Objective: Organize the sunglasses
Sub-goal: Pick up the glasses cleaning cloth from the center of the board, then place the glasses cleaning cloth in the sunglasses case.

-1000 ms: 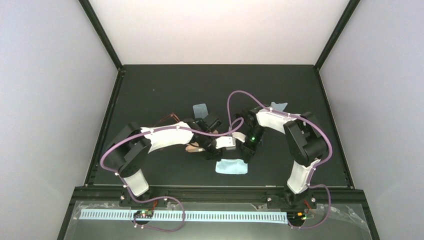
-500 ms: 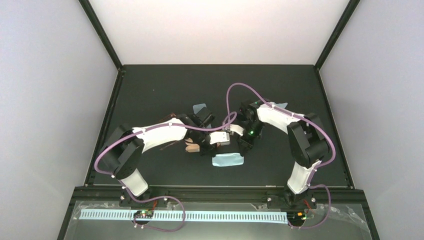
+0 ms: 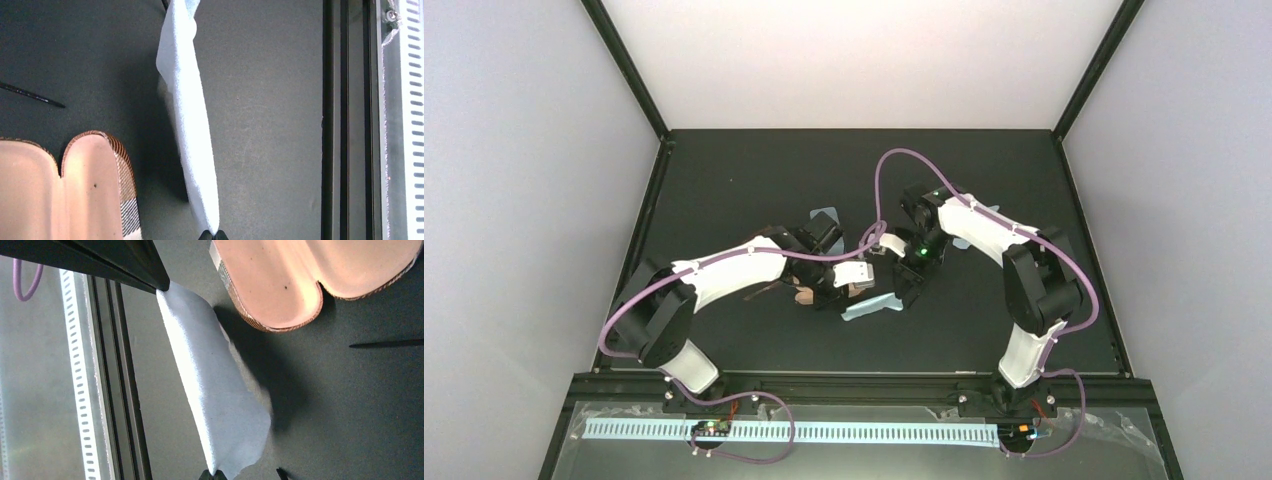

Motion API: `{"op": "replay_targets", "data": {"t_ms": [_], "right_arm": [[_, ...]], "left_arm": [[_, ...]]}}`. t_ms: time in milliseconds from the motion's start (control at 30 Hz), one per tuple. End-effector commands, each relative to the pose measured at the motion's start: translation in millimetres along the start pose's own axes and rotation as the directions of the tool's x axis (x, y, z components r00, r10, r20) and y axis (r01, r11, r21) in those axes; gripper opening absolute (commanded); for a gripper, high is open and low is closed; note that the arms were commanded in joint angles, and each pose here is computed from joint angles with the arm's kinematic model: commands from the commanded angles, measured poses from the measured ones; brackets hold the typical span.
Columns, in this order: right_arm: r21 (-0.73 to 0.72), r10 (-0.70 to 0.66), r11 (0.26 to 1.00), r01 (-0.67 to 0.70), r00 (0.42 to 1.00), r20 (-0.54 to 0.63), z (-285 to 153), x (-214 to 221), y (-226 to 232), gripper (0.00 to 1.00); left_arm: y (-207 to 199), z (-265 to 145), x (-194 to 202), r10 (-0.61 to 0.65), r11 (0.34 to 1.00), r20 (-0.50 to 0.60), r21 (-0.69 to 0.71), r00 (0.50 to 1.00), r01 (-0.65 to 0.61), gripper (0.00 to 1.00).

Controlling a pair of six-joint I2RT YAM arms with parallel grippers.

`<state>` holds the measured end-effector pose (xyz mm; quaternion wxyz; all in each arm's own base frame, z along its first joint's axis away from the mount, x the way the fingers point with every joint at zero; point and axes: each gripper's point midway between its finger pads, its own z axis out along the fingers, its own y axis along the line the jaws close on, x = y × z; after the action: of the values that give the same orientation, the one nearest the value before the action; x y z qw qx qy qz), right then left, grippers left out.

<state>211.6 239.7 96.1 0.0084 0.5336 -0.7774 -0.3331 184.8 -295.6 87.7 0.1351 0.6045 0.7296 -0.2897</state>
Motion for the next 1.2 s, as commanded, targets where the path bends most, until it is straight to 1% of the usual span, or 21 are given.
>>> {"op": "replay_targets", "data": {"t_ms": [0,267,767,1000,1167], "right_arm": [[-0.024,-0.029,0.999,0.03,0.999,0.037,-2,-16,7,0.01],[-0.028,-0.058,0.998,0.059,0.996,0.062,0,-33,15,0.01],[-0.054,-0.094,0.994,0.097,0.994,0.063,9,-60,26,0.01],[-0.047,-0.1,0.994,0.103,0.993,0.054,13,-72,23,0.01],[-0.027,-0.087,0.996,0.089,0.995,0.045,16,-78,12,0.01]], "left_arm": [[-2,-12,5,0.002,1.0,0.001,-0.013,1.0,-0.002,0.01],[1,-23,11,-0.016,0.999,0.01,-0.037,1.0,0.017,0.01],[5,-51,30,-0.041,0.994,0.016,-0.096,0.999,0.043,0.01],[10,-62,47,-0.07,0.991,0.002,-0.114,0.998,0.07,0.01],[19,-68,55,-0.09,0.987,0.003,-0.135,0.996,0.09,0.01]]}}
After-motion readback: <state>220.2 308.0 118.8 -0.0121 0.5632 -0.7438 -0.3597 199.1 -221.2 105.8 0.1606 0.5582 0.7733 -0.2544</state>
